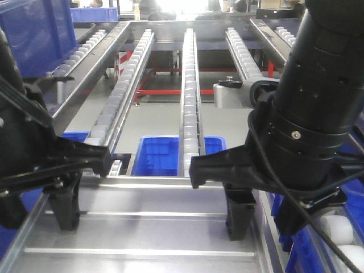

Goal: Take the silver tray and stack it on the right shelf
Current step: 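Close both grippers on the tray rims and lift the tray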

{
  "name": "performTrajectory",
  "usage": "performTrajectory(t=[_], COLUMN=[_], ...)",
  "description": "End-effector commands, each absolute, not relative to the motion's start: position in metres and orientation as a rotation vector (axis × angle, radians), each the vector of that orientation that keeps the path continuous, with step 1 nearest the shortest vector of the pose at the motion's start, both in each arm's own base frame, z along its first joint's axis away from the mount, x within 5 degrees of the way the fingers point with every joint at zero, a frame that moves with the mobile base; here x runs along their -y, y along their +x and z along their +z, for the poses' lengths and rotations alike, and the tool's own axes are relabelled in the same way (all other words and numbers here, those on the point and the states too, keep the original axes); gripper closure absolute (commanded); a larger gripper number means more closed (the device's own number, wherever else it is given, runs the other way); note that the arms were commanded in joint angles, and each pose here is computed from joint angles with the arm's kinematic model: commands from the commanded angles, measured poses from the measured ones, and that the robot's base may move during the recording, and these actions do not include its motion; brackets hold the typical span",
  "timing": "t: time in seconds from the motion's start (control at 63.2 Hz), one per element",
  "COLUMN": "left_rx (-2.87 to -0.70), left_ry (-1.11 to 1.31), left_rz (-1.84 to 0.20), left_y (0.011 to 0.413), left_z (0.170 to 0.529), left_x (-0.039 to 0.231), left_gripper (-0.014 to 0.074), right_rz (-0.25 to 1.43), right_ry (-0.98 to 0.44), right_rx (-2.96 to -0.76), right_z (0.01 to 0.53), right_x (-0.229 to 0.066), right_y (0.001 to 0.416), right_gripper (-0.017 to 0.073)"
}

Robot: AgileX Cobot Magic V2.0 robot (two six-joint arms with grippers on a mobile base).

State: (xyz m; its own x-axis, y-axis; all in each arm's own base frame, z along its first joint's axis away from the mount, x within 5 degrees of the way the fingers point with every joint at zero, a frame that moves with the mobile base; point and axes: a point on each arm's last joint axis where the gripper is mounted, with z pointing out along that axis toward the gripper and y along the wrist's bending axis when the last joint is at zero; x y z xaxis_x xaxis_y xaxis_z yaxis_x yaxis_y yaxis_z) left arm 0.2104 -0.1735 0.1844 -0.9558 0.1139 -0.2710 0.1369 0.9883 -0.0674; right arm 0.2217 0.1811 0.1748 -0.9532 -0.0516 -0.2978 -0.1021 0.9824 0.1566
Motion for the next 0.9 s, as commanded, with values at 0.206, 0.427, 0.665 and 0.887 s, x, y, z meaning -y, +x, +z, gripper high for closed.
performTrajectory(t=[0.206,0.427,0.665,0.887], left_rx=[-2.829,-2.826,-2.826,-2.755], left_ry=[0.184,0.189,0.189,0.198], left_rz=[-0.145,-0.141,-0.141,-0.159], left_y=[0.214,0.214,0.214,0.213], left_z=[0.191,0.191,0.191,0.220], left_x=[0.177,0.177,0.177,0.173], left_gripper=[0.0312,0.0563,0.0692,0.0694], right_rz=[0.309,0.308,0.281,0.275], right_ry=[-0.127,-0.128,-0.156,-0.184], right_rx=[-2.751,-2.751,-2.746,-2.696], right_z=[0.188,0.188,0.188,0.210], right_x=[-0.185,-0.185,-0.184,-0.177], right_y=[0.228,0.228,0.228,0.223], right_gripper=[0.0223,0.0492,0.0503,0.0503])
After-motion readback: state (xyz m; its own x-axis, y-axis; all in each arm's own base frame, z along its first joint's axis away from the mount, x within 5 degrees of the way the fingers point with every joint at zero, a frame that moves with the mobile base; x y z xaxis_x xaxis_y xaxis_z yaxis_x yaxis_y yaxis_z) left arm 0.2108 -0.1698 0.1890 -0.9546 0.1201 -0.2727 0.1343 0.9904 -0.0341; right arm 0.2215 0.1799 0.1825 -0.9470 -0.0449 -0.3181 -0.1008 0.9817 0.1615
